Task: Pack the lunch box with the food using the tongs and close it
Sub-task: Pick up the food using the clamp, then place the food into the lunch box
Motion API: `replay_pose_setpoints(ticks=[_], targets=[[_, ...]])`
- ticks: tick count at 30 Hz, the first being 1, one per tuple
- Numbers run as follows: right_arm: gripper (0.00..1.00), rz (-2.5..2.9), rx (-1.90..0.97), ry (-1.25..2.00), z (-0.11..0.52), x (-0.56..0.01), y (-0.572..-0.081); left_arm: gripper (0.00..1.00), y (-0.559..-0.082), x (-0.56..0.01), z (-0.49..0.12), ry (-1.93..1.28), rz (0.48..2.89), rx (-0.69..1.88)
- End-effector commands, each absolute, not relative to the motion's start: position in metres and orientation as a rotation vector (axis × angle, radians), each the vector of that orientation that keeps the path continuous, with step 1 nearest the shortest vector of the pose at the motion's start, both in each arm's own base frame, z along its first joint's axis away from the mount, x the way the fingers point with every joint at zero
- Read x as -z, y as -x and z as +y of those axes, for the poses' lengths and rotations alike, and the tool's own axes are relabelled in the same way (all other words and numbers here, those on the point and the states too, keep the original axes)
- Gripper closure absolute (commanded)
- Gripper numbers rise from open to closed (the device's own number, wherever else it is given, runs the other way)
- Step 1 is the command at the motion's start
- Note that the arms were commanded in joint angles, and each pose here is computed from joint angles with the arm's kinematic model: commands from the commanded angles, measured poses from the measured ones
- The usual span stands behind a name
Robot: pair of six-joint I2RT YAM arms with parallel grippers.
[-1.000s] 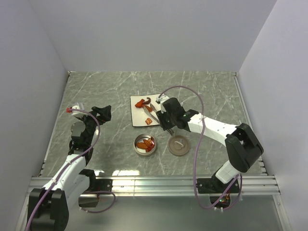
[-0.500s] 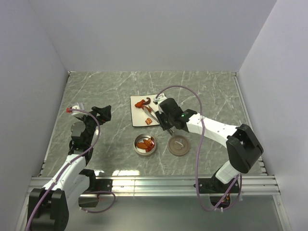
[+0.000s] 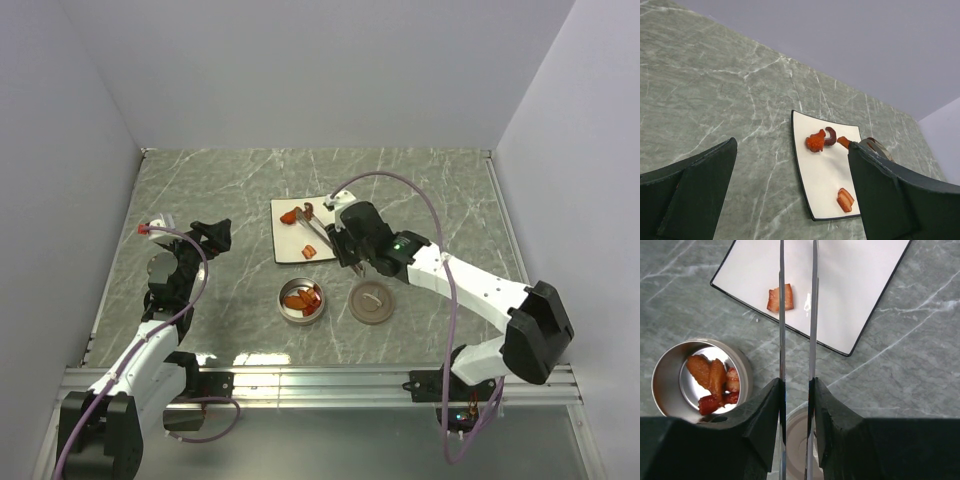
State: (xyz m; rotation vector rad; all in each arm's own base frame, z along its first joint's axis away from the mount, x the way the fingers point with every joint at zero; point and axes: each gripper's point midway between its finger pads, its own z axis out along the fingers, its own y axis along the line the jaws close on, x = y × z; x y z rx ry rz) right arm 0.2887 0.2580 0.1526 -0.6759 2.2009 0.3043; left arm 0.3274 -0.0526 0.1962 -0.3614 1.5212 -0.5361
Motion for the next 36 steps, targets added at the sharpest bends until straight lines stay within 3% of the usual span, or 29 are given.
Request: replay_pose_setpoints(ticks=[1, 14, 36], targets=[[0.68, 2.155, -0.314, 0.659, 0.262, -0.169, -0.281, 0.0, -0.326, -0.207, -0.055, 0.348, 1.478, 0.565], [0.68, 2.11, -0.377, 0.656, 0.258, -0.192, -0.218, 0.0, -0.325, -0.208, -0.055, 0.342, 1.478, 0.568], [0.69, 2.201, -0.449, 0.647, 0.22, -0.179, -0.118, 0.01, -0.325, -0.208, -0.056, 0.341, 1.479, 0.572]])
